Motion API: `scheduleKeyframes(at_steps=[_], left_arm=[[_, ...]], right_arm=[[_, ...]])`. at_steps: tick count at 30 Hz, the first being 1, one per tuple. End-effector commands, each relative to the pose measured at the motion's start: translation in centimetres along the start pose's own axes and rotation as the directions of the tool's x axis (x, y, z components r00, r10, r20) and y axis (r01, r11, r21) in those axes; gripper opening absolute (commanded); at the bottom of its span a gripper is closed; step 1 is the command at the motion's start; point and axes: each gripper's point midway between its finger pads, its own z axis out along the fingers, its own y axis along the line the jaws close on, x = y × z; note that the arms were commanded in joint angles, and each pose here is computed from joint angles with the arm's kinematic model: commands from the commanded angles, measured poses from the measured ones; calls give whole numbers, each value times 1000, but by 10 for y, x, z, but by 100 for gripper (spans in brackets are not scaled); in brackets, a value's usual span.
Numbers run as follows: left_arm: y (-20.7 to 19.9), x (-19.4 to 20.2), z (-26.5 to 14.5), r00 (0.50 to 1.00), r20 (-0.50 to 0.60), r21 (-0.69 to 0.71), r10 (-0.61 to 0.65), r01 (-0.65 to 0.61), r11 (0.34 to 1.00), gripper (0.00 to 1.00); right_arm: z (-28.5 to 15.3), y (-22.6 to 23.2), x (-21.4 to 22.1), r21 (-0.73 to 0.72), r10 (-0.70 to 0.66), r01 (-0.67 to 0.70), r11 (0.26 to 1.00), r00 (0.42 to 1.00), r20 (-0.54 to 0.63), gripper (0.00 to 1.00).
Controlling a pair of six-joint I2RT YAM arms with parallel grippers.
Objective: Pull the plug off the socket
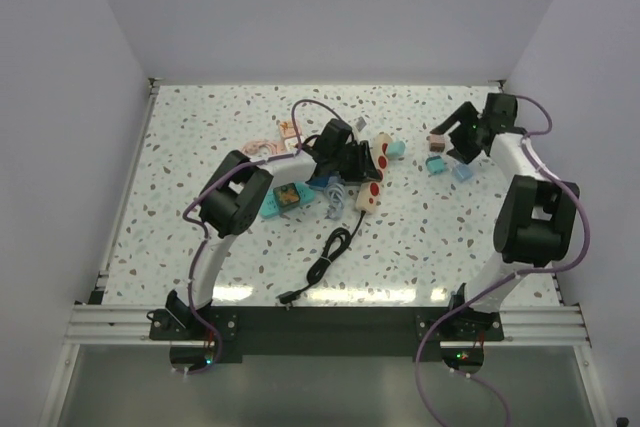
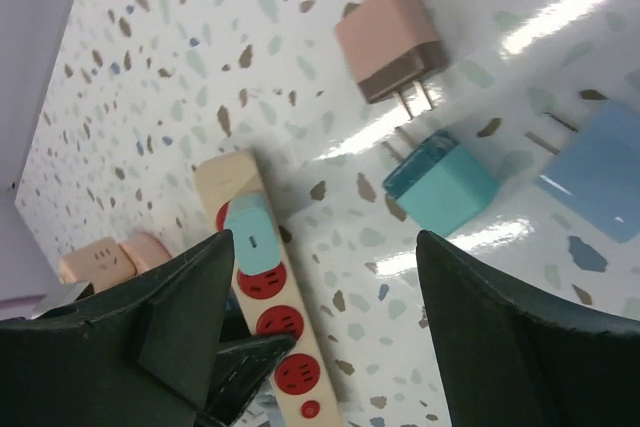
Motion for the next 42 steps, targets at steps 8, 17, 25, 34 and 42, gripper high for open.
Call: scheduleKeyframes(at_steps=[8, 17, 25, 34, 42], left_arm=[[-9, 3, -13, 997, -45, 25, 62, -60, 998, 0], [-15, 1, -14, 997, -42, 49, 60, -58, 997, 0], [-26, -18, -6, 998, 3, 76, 69, -70, 995, 60], [-23, -29, 22, 999, 3, 88, 37, -38, 995, 44], [13, -13, 20, 1000, -21, -20, 11, -11, 1000, 0]], right_arm=[[52, 83, 68, -183, -196, 161, 970, 962, -192, 77], [77, 83, 89, -181, -216, 174, 968, 944, -248, 30], [64, 70, 106, -191, -228, 178, 965, 931, -286, 0], [51, 70, 120, -231, -203, 132, 964, 927, -316, 0], [28, 71, 83, -247, -136, 66, 967, 952, -275, 0]])
